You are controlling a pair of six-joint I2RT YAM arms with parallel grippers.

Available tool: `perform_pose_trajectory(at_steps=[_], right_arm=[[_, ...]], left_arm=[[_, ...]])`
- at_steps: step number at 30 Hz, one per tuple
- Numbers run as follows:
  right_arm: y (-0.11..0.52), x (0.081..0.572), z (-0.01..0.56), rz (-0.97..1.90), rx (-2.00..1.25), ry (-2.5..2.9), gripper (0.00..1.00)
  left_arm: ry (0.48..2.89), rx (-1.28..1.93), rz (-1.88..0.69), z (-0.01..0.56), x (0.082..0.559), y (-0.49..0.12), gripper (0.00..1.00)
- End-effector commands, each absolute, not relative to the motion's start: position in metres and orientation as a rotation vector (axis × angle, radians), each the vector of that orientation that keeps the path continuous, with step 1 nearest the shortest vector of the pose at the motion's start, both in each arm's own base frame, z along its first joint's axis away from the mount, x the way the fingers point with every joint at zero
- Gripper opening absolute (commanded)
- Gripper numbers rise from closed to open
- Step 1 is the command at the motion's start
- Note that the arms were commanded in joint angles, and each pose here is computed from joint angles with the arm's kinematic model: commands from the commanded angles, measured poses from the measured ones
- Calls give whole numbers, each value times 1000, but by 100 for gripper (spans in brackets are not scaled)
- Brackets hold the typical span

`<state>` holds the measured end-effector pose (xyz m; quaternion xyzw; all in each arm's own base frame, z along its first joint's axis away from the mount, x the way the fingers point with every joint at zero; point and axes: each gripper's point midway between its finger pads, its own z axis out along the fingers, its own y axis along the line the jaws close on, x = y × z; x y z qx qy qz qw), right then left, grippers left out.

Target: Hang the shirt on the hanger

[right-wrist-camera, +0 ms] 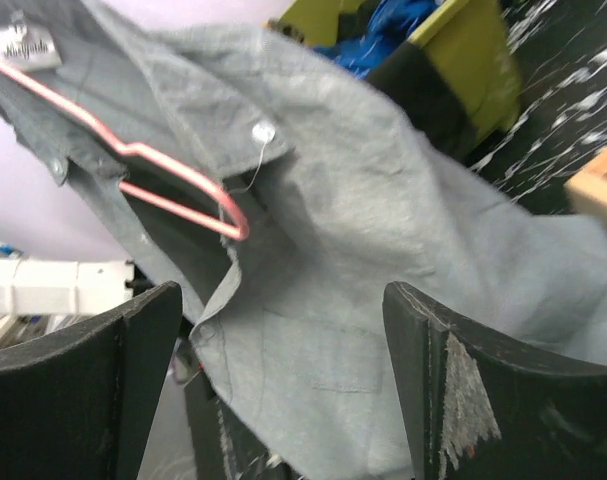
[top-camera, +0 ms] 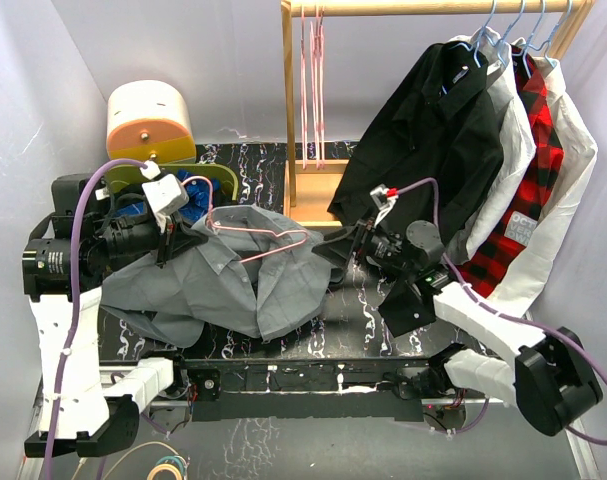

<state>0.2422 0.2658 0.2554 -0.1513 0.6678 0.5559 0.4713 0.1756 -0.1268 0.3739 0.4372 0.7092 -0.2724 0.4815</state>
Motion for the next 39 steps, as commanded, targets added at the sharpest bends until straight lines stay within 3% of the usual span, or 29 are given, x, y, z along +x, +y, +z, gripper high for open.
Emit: perform_pose_trajectory(at_steps=[1, 9, 20, 26, 27, 29, 30, 39], right_arm=[[296, 214, 281, 1488, -528, 1519, 82], [333, 191, 273, 1558, -547, 1519, 80], [341, 233, 266, 1453, -347, 1554, 81], [372, 233, 257, 1491, -388, 1569, 60], [373, 233, 258, 1499, -387, 1557, 50], [373, 237, 264, 1500, -354, 1531, 20], [371, 240, 266, 1489, -341, 1522, 9], [327, 269, 244, 1307, -224, 1618, 8]], left_arm=[[1723, 1032, -670, 379, 179, -128, 0], [1695, 987, -695, 385, 183, -132, 0], [1704, 988, -690, 382, 180, -131, 0], [1704, 973, -698, 383, 177, -131, 0], [1705, 970, -700, 383, 177, -131, 0], [1712, 963, -696, 380, 176, -131, 0], [1719, 960, -694, 378, 175, -130, 0], [1764, 1022, -535, 369, 171, -113, 0]])
